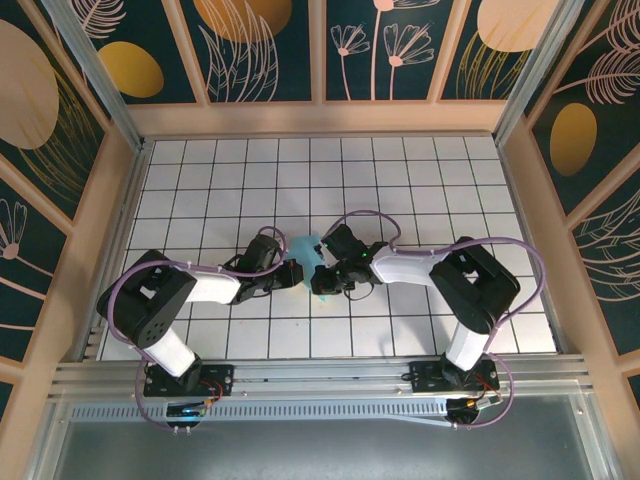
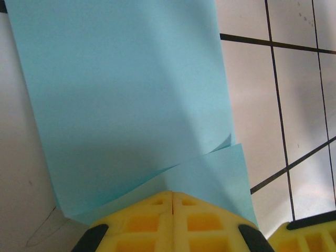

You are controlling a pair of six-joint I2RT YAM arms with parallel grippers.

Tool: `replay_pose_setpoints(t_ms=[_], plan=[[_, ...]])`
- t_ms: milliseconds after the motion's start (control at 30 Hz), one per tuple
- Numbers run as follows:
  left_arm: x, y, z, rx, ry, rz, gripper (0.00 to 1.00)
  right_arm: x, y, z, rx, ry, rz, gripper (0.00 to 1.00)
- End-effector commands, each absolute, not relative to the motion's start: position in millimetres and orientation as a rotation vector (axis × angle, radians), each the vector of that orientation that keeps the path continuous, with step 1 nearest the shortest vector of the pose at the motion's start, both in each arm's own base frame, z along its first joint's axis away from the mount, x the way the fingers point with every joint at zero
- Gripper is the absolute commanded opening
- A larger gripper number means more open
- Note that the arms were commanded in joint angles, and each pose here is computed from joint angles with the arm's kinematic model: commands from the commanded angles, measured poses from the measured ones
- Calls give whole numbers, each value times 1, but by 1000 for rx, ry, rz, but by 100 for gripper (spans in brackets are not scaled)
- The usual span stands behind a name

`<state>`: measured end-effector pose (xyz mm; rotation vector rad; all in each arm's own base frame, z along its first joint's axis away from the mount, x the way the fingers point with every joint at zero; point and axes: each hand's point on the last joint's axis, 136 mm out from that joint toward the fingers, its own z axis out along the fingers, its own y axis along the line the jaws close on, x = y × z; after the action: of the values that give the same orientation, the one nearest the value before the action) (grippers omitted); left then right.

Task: Fold a paper plane with a square sheet of paper (fold left side to right side)
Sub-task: Third fold the triangle at the center of the table.

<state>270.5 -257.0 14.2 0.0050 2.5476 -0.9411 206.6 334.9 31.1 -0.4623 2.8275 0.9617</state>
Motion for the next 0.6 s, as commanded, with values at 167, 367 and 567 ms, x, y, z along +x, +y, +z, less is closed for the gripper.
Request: replay_pose_setpoints(t_ms=[167, 367, 567], plan=[[264, -243, -9, -36, 2610, -846, 0, 220, 355, 42, -446, 2775, 1040, 0], [263, -242, -11, -41, 2615, -842, 0, 226, 360, 33, -453, 2779, 1016, 0], [262, -242, -11, -42, 2617, -842, 0, 230, 360, 25, -450, 2794, 977, 0]])
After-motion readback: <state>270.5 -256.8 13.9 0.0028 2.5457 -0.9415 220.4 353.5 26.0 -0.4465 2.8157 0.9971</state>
